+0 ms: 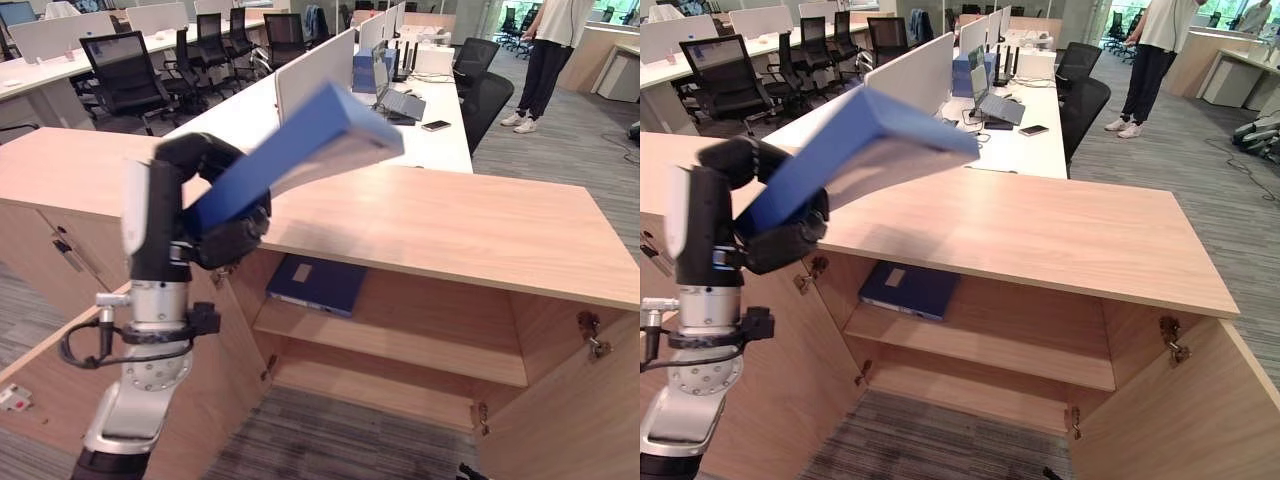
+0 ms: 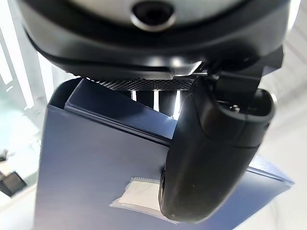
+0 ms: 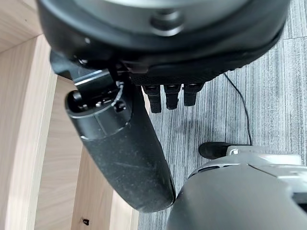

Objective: Put the empty folder in the office cabinet

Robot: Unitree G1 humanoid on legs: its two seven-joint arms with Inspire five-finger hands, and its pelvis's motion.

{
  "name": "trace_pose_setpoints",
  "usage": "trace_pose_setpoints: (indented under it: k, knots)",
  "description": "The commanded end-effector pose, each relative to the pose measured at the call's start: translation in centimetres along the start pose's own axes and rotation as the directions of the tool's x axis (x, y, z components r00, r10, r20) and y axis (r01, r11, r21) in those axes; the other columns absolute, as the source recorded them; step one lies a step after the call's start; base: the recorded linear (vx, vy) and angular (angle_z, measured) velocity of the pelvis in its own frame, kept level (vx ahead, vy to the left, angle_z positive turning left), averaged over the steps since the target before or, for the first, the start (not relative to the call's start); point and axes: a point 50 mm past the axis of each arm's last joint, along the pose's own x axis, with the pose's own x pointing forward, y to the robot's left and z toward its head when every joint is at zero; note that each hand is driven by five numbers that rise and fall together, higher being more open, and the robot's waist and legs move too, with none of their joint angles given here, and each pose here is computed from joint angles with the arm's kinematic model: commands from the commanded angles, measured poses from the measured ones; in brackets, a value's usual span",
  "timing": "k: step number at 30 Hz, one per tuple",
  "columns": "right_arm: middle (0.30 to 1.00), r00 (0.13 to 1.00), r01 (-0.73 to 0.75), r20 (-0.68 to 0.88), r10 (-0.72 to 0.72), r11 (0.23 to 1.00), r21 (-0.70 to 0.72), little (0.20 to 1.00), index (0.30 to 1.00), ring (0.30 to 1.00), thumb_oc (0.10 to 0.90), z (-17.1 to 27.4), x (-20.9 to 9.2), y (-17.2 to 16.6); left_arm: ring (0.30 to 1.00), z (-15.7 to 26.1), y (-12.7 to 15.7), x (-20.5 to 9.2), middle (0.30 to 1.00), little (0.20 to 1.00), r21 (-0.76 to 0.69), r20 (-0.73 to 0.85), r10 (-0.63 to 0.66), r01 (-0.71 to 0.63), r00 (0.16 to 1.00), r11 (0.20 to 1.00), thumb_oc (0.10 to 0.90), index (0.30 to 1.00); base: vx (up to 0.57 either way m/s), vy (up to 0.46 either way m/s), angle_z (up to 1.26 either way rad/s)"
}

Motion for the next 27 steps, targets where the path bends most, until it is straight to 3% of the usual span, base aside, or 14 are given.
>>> trace_pose_setpoints:
  k: [1, 9, 10, 12, 13, 16, 17, 18, 20, 21, 23, 24, 26, 27]
  knots:
    - [0.9, 0.991, -0.023, 0.133, 0.022, 1.0, 0.006, 0.9, 0.9, 0.9, 0.8, 4.4, 0.8, 0.0, 0.3, 5.1, 2.0, 3.5, 0.3, 0.3, -0.369, 0.278, 0.226, -0.113, 0.934, 0.923, 0.4, 0.3, -0.03, 0.025, 0.09]
    - [0.9, 0.969, -0.123, 0.228, 0.095, 0.986, 0.109, 0.9, 0.9, 0.9, 0.8, 6.8, 0.7, 1.4, 0.3, 3.7, 1.3, 1.8, 0.3, 0.3, -0.702, 0.133, 0.168, -0.027, 0.977, 0.711, 0.4, 0.3, -0.01, 0.02, 0.14]
    - [0.9, 0.959, -0.151, 0.261, 0.11, 0.978, 0.144, 0.9, 0.9, 0.9, 0.8, 7.6, 0.6, 1.9, 0.3, 3.6, 1.2, 1.5, 0.3, 0.3, -0.724, 0.119, 0.166, -0.029, 0.979, 0.689, 0.4, 0.3, -0.07, 0.038, 0.05]
    - [0.9, 0.856, -0.361, 0.466, 0.223, 0.904, 0.231, 0.9, 0.9, 0.9, 0.8, 12.1, -1.0, 4.4, 0.3, 2.4, 1.0, 0.5, 0.3, 0.3, -0.797, 0.029, 0.169, -0.079, 0.985, 0.599, 0.4, 0.3, -0.04, 0.033, 0.01]
    - [0.9, 0.857, -0.361, 0.464, 0.223, 0.904, 0.231, 0.9, 0.9, 0.9, 0.8, 12.0, -1.0, 4.4, 0.3, 2.4, 1.0, 0.4, 0.3, 0.3, -0.797, 0.027, 0.169, -0.08, 0.985, 0.598, 0.4, 0.3, 0.0, 0.0, 0.0]
    - [0.9, 0.633, -0.631, 0.696, 0.34, 0.747, 0.209, 0.9, 0.9, 0.9, 0.8, 17.1, -5.0, 6.7, 0.3, 1.6, 0.9, -0.7, 0.3, 0.3, -0.82, -0.043, 0.164, -0.129, 0.986, 0.558, 0.4, 0.3, -0.01, 0.021, 0.02]
    - [0.9, 0.482, -0.749, 0.783, 0.394, 0.648, 0.136, 0.9, 0.9, 0.9, 0.8, 19.4, -7.7, 7.8, 0.3, 1.2, 1.1, -1.0, 0.3, 0.3, -0.816, -0.077, 0.164, -0.156, 0.984, 0.556, 0.4, 0.3, 0.0, 0.0, 0.0]
    - [0.9, 0.415, -0.79, 0.809, 0.416, 0.606, 0.094, 0.9, 0.9, 0.9, 0.8, 20.2, -9.0, 8.2, 0.3, 1.1, 1.0, -1.2, 0.3, 0.3, -0.813, -0.091, 0.158, -0.164, 0.983, 0.559, 0.4, 0.3, 0.0, 0.0, 0.0]
    - [0.9, 0.358, -0.826, 0.827, 0.434, 0.56, 0.065, 0.9, 0.9, 0.9, 0.8, 20.8, -10.1, 8.6, 0.3, 1.0, 1.0, -1.3, 0.3, 0.3, -0.804, -0.099, 0.147, -0.166, 0.984, 0.571, 0.4, 0.3, 0.0, 0.0, 0.0]
    - [0.9, 0.247, -0.889, 0.853, 0.459, 0.458, 0.011, 0.9, 0.9, 0.9, 0.8, 21.8, -12.1, 9.4, 0.3, 0.6, 1.0, -1.7, 0.3, 0.3, -0.786, -0.124, 0.136, -0.181, 0.983, 0.591, 0.4, 0.3, 0.0, 0.032, 0.03]
    - [0.9, 0.159, -0.936, 0.866, 0.474, 0.352, -0.021, 0.9, 0.9, 0.9, 0.8, 22.5, -13.9, 10.3, 0.3, 0.3, 0.9, -2.4, 0.3, 0.3, -0.786, -0.158, 0.121, -0.199, 0.98, 0.586, 0.4, 0.3, 0.0, 0.016, 0.02]
    - [0.9, 0.159, -0.936, 0.866, 0.474, 0.352, -0.021, 0.9, 0.9, 0.9, 0.8, 22.5, -13.9, 10.3, 0.3, 0.3, 0.9, -2.4, 0.3, 0.3, -0.786, -0.159, 0.121, -0.2, 0.98, 0.586, 0.4, 0.3, 0.0, 0.022, 0.05]
    - [0.9, 0.051, -0.973, 0.873, 0.486, 0.222, -0.067, 0.9, 0.9, 0.9, 0.8, 23.1, -15.9, 11.1, 0.3, -0.2, 0.8, -3.4, 0.3, 0.3, -0.788, -0.208, 0.102, -0.229, 0.973, 0.572, 0.4, 0.3, 0.0, 0.01, 0.02]
    - [0.9, 0.051, -0.973, 0.872, 0.486, 0.222, -0.067, 0.9, 0.9, 0.9, 0.8, 23.0, -15.9, 11.1, 0.3, -0.2, 0.8, -3.4, 0.3, 0.3, -0.788, -0.208, 0.102, -0.229, 0.973, 0.571, 0.4, 0.3, 0.0, 0.0, 0.0]
